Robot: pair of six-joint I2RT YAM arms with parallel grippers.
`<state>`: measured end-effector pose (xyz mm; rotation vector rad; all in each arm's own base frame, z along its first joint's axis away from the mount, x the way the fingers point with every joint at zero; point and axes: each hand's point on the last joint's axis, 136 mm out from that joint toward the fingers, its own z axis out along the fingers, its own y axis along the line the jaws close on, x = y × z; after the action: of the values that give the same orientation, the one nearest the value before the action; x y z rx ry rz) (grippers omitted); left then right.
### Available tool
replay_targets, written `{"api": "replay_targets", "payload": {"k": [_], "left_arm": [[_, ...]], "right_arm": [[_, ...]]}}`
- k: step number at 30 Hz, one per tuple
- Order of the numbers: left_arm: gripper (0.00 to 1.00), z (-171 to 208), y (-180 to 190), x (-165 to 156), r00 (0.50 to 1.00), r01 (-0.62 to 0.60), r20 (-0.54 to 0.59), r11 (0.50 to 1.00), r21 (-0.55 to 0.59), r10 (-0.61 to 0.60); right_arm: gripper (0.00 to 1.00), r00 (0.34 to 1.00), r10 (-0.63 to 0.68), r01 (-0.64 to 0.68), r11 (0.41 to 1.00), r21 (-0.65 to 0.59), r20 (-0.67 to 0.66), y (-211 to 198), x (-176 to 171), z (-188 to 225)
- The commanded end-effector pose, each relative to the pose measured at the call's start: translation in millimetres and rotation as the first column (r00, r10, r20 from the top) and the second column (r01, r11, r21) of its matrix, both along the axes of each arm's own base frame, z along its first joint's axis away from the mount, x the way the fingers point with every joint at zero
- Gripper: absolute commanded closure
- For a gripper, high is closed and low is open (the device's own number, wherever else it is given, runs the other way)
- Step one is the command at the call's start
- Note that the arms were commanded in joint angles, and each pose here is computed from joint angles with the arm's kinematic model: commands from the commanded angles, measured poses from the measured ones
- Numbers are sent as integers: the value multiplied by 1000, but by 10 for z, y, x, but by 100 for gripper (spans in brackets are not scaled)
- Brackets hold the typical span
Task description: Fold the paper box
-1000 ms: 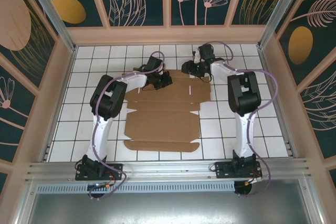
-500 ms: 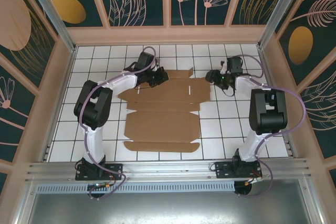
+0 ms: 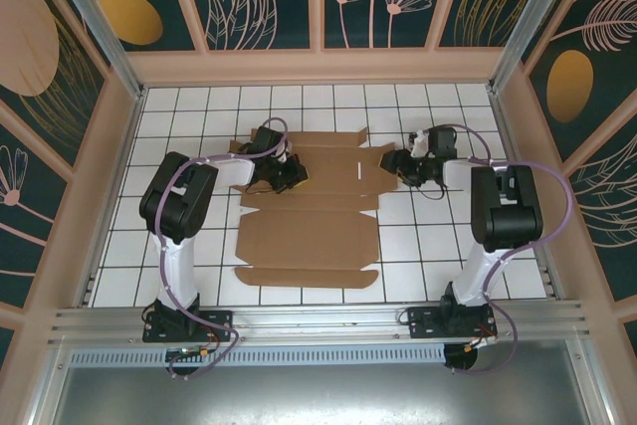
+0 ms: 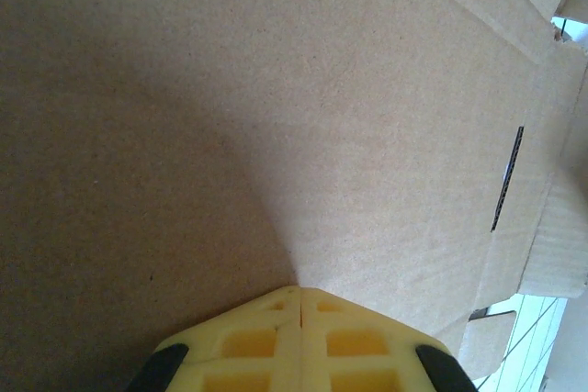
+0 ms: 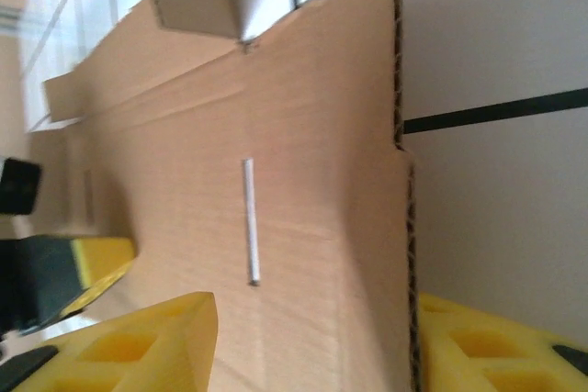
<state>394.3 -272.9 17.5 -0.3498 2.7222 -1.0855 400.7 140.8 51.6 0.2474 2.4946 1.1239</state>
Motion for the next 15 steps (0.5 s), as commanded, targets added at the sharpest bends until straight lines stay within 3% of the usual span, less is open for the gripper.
{"api": "replay_targets", "payload": {"k": [1, 8, 13, 15], "left_arm": [[100, -256, 48, -136, 998, 4, -63, 1000, 20, -3], [100, -295, 64, -177, 998, 6, -70, 1000, 19, -4], [100, -288, 64, -176, 998, 1, -68, 1000, 14, 0], [100, -272, 65, -163, 998, -3, -62, 1000, 15, 4]], "right_arm": [[49, 996, 85, -82, 985, 154, -15, 212, -43, 18], [56, 996, 79, -74, 993, 97, -51, 227, -2, -173], [79, 996, 84, -83, 995, 51, -18, 255, 16, -24], [81, 997, 77, -77, 997, -21, 4, 232, 56, 67]]}}
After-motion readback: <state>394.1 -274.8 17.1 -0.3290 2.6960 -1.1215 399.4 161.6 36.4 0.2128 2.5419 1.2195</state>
